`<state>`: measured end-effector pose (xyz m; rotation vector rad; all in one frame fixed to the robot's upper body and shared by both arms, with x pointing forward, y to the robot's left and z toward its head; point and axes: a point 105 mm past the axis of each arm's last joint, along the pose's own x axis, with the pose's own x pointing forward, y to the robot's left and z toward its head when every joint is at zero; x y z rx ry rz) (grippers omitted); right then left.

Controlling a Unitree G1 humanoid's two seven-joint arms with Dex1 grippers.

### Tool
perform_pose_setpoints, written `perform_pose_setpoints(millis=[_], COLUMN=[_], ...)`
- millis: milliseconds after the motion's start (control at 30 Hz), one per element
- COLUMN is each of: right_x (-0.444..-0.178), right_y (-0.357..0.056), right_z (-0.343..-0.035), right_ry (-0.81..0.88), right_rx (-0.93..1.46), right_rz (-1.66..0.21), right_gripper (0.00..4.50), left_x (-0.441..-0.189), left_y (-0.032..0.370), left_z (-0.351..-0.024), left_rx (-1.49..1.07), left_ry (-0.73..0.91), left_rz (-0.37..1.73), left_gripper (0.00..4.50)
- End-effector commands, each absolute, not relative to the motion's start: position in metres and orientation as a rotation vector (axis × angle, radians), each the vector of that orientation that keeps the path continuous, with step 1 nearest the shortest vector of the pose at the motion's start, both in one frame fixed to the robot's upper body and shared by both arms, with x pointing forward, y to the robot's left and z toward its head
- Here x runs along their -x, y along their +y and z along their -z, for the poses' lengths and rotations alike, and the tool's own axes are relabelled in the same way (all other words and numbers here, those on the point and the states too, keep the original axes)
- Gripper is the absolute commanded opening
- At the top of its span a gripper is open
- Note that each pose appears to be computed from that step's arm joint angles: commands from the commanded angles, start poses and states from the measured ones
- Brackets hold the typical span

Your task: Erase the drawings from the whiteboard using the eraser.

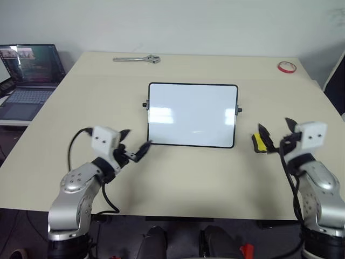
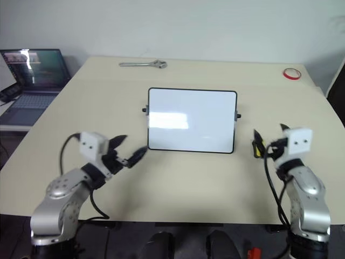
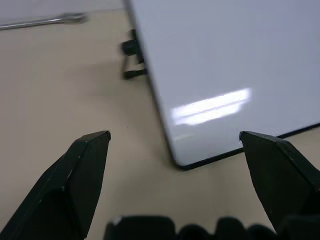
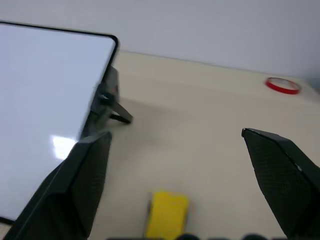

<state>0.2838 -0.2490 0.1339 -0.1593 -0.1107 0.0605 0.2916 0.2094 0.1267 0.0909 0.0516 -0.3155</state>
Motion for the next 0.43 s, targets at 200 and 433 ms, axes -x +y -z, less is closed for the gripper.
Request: perform_pose_setpoints(millis=[200, 433], right_x=[-0.239, -0.228], right_y=[-0.231, -0.225], right_z=[-0.123, -0.108], right_ry=[-0.101, -0.018], right_rx=[0.083, 0.033], right_rz=[-0.129, -0.188], right_gripper=[4.47, 4.47], left_x=[-0.290, -0.279], left_y=[0.186, 0.194], left_z=[-0.138, -0.132], left_rx=[-0.066, -0.041], left_ry=[-0.063, -0.055], left_rz=[0.241, 0.061], left_gripper=[4.50, 4.50])
